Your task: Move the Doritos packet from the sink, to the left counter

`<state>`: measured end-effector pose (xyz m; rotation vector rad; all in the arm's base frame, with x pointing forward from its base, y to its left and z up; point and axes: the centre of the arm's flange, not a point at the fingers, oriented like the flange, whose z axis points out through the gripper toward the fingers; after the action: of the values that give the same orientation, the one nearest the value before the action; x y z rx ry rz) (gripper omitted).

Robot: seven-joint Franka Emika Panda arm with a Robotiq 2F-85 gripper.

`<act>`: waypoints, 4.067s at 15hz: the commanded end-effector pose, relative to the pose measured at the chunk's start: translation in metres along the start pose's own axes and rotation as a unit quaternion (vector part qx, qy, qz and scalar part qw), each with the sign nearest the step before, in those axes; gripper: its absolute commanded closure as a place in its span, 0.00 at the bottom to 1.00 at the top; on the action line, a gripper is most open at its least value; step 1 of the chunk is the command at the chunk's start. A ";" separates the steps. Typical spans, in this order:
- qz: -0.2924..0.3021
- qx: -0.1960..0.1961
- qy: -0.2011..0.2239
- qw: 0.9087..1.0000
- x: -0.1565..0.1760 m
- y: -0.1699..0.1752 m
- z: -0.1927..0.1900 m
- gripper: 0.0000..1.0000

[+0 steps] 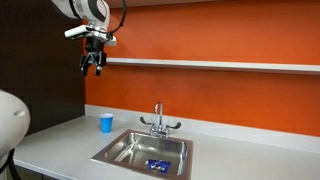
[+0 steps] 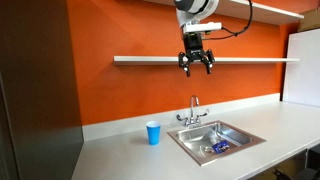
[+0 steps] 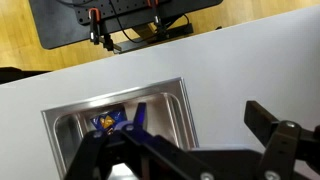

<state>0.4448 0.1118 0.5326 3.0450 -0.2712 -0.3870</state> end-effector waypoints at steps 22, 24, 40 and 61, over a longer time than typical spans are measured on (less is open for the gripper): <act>-0.007 0.027 0.068 0.997 0.038 0.122 0.008 0.00; 0.015 0.028 0.069 0.997 0.045 0.143 0.015 0.00; 0.086 0.020 0.059 0.994 0.130 0.216 0.150 0.00; 0.102 0.028 0.043 0.993 0.190 0.246 0.340 0.00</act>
<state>0.4966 -0.1657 0.1981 3.0102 -0.6077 -0.2610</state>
